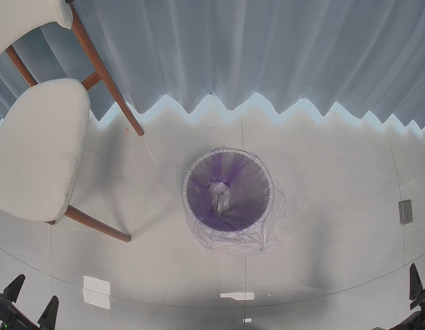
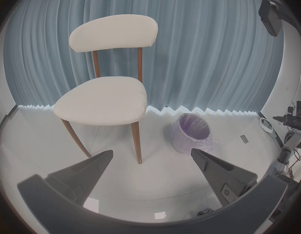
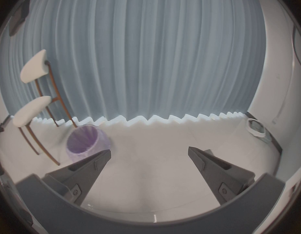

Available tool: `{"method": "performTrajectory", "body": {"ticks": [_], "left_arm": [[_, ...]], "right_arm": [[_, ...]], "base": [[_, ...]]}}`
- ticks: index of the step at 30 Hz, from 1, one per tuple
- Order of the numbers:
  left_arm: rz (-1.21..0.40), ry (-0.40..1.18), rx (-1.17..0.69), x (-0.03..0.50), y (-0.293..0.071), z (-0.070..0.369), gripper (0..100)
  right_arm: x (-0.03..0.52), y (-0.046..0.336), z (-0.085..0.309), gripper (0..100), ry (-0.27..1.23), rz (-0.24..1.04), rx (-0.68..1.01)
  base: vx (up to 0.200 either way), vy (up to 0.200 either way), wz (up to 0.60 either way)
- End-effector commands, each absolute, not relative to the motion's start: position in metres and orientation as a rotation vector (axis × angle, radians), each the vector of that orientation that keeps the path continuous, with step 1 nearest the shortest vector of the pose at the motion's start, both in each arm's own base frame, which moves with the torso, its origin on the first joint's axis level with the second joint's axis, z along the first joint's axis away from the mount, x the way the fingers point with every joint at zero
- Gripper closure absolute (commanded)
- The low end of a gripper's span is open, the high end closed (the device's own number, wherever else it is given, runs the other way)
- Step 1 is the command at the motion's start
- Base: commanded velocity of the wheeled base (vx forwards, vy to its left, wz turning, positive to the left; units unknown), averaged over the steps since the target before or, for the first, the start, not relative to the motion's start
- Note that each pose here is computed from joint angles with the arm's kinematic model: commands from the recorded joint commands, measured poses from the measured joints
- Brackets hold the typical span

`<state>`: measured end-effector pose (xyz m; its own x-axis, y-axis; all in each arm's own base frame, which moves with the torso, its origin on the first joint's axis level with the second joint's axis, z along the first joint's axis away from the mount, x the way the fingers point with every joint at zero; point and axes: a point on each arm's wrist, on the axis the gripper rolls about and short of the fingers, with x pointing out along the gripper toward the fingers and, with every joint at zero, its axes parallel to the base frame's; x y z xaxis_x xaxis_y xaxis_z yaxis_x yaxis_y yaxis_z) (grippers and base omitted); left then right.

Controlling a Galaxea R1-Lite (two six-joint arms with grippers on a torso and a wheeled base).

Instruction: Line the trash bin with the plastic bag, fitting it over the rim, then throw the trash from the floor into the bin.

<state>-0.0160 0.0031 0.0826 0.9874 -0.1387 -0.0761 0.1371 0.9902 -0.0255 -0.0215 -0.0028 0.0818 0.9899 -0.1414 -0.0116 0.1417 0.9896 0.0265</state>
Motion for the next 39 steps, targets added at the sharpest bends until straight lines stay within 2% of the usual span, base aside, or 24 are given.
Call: {"method": "performTrajectory", "body": {"ticks": [1,7,29,32,39], "left_arm": [[-0.138,0.098,-0.017,-0.0150,0.0029,0.0775,0],[-0.142,0.098,-0.011,-0.0150,0.0029,0.0775,0],[-0.142,0.100,-0.005,-0.0151,0.0028,0.0772,0],[-0.187,0.103,0.002,-0.0150,0.0033,0.0769,0],[-0.149,0.096,-0.013,-0.0152,0.0032,0.0773,0]], "right_arm": [[-0.0227,-0.0007,0.0754,0,0.003,-0.028,0.011],[-0.0227,-0.0015,0.0755,0,0.001,-0.064,0.029],[-0.0228,-0.0013,0.0756,0,-0.002,-0.055,0.008],[-0.0228,-0.0013,0.0756,0,-0.002,-0.055,0.008],[-0.0228,-0.0013,0.0755,0,0.000,-0.055,0.008]], "base": [[0.000,0.000,0.00],[0.000,0.000,0.00],[0.000,0.000,0.00],[0.000,0.000,0.00],[0.000,0.000,0.00]]}}
